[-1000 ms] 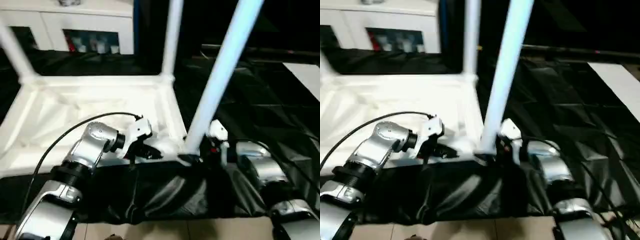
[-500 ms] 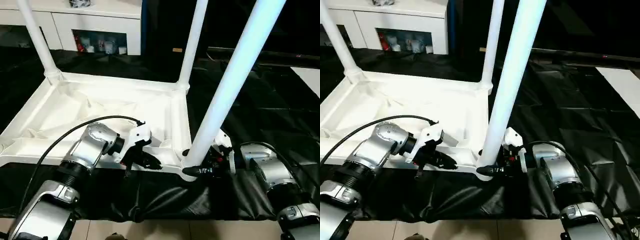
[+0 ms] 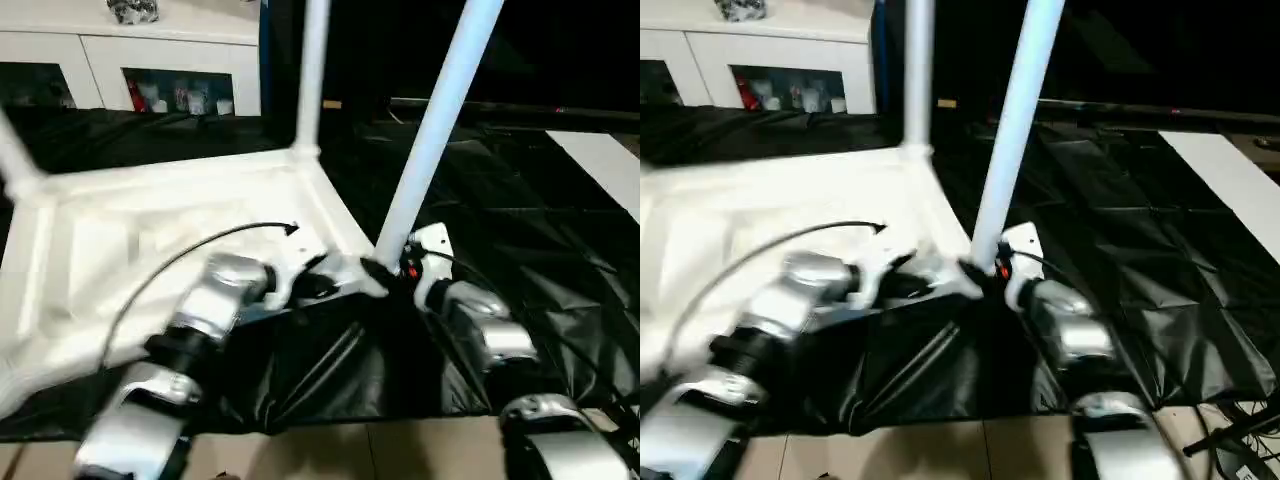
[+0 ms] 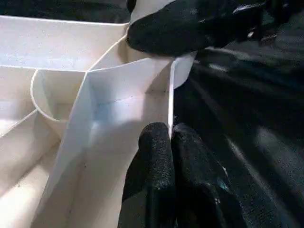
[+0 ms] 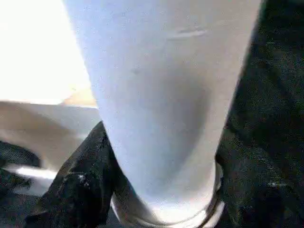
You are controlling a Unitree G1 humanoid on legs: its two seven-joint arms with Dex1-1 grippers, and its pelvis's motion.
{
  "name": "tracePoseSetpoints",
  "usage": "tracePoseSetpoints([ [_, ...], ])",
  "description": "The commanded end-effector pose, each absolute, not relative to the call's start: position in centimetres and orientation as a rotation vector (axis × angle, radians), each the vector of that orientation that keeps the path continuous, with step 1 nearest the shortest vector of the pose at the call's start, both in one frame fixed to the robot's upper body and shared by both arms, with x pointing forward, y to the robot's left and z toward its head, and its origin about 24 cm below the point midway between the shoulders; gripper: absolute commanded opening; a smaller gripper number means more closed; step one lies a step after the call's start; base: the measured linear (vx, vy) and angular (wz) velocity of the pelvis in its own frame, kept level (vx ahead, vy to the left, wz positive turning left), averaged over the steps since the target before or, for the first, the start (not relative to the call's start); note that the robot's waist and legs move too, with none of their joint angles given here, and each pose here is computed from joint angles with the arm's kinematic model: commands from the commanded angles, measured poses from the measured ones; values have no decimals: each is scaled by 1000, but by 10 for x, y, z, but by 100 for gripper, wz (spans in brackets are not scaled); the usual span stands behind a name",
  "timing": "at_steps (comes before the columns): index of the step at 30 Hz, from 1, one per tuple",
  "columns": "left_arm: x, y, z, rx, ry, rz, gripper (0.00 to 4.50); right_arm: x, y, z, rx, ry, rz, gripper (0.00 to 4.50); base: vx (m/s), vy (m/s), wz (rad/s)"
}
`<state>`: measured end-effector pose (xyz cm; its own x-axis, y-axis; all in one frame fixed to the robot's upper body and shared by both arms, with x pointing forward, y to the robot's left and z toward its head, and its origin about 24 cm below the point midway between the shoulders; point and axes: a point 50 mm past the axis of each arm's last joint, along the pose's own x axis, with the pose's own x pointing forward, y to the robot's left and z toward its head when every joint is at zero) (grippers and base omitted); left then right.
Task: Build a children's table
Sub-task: Rotate leg to tighten
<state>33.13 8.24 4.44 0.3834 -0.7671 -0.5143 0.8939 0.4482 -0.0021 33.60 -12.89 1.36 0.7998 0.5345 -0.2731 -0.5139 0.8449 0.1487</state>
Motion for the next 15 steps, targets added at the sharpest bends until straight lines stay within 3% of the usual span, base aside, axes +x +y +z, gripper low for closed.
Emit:
tracePoseSetpoints([
  [1,324,33,58,269,382,-1221,0,321,-79,-1,25,382,744,296,0,0,0],
  [8,321,46,56,317,396,-1287,0,321,-88,8,9,346,845,370,0,0,0],
  [10,321,52,56,331,408,-1308,0,320,-92,9,-18,343,886,370,0,0,0],
  [15,315,78,58,377,481,-1469,0,301,-115,14,-137,358,1240,370,10,-3,1],
])
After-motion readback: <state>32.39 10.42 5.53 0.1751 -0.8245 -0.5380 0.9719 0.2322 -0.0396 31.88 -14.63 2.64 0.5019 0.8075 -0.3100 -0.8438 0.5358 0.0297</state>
